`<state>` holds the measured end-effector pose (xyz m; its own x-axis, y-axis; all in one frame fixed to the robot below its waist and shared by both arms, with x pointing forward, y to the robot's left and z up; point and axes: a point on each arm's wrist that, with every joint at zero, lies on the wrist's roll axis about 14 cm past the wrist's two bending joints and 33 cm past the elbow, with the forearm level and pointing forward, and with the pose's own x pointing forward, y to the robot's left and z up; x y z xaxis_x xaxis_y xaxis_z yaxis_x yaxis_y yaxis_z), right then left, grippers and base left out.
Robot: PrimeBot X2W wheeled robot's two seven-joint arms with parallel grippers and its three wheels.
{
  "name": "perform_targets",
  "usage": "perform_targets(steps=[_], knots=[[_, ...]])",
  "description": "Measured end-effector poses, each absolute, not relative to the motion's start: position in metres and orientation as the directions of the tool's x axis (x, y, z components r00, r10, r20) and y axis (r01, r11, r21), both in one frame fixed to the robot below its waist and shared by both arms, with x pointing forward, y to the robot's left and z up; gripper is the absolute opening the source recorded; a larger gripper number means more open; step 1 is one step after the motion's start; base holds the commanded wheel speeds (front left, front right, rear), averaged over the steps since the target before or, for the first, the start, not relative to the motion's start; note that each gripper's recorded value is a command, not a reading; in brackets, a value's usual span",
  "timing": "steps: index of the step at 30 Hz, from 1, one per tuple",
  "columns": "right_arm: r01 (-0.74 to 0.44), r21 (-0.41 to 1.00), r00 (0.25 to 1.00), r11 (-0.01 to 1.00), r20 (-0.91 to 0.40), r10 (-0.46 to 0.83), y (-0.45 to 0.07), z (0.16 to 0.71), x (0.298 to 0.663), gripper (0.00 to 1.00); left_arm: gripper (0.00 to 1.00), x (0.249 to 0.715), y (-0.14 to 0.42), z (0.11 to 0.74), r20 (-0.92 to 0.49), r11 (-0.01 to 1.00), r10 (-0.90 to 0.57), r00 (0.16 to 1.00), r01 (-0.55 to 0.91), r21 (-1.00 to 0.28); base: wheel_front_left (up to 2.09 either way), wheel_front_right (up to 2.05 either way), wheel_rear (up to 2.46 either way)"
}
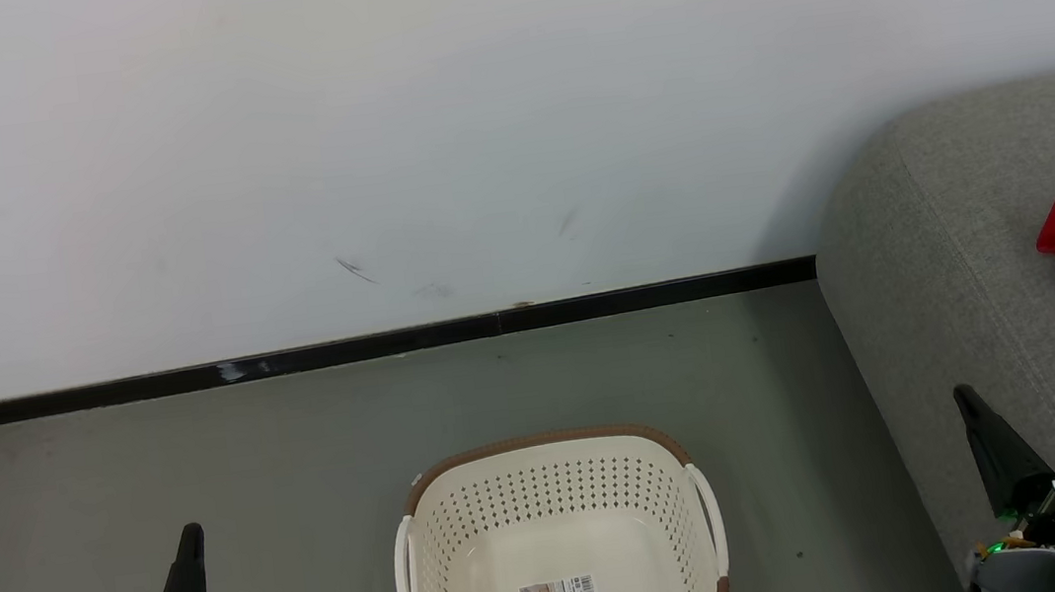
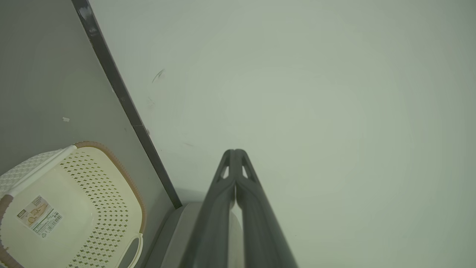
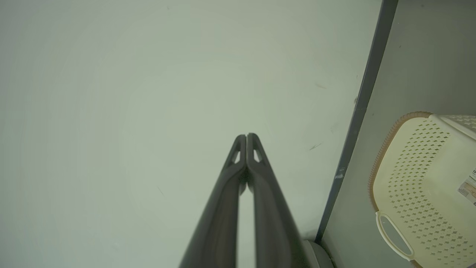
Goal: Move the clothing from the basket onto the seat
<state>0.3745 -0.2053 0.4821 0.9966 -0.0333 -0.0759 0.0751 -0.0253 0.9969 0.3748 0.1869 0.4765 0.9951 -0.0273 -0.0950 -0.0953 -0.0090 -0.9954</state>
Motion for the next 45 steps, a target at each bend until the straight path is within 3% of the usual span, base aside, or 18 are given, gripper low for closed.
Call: perform_targets(steps=[45], knots=[[0.075,0.997,0.996,-0.028,-0.076,-0.038,-0.2061,0.4819,0.3744,0.00,0.00,0.3748,0.1869,0.4769,-0.094,-0.009,-0.027,0.995,-0.094,-0.996,0.00,0.00,0.00]])
